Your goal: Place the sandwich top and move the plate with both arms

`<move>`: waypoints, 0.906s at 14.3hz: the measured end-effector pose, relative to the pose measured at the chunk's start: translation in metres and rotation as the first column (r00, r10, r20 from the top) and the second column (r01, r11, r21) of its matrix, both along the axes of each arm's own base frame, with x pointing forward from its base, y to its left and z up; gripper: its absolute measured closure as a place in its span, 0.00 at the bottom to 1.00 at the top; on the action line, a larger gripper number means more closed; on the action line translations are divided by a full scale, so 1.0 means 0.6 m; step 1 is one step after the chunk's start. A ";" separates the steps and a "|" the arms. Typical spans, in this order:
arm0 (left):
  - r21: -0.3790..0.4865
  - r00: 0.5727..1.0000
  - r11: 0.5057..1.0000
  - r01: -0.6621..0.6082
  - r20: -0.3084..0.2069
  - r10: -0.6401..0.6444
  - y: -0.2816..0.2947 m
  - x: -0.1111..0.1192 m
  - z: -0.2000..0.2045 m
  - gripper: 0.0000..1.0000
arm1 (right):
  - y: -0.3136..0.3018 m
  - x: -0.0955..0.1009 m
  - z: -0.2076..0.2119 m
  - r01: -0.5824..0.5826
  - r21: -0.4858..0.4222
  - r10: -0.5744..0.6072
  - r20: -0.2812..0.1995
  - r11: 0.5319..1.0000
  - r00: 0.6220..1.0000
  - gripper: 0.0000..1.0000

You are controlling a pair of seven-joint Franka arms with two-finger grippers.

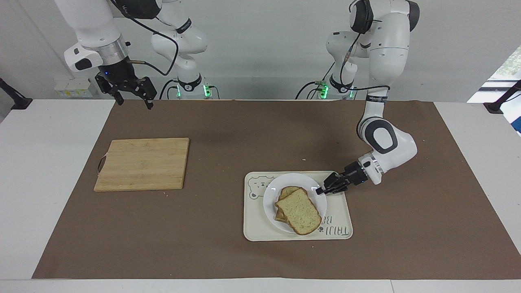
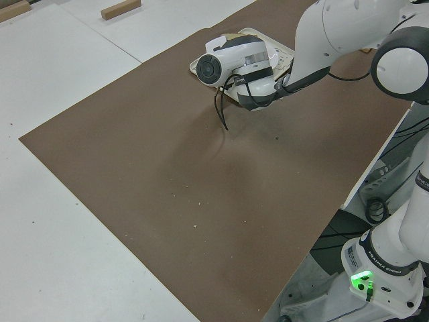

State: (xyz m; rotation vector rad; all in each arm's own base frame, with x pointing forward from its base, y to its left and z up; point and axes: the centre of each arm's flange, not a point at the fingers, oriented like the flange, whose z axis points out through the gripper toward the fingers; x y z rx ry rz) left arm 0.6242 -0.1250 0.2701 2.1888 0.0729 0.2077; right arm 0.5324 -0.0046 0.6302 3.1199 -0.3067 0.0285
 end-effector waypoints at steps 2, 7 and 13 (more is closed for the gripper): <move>0.061 0.999 0.998 0.031 0.026 -0.033 0.020 0.006 0.029 0.35 | 0.000 0.000 0.000 0.000 0.000 0.000 0.000 1.000 1.000 0.00; 0.357 0.989 0.926 0.119 0.042 -0.143 0.057 0.006 0.177 0.00 | 0.000 0.000 0.000 0.000 0.000 0.000 0.000 1.000 1.000 0.00; 0.649 0.940 0.710 0.273 -0.021 -0.341 0.154 -0.038 0.435 0.00 | 0.000 0.000 0.000 0.000 0.000 0.000 0.000 1.000 1.000 0.00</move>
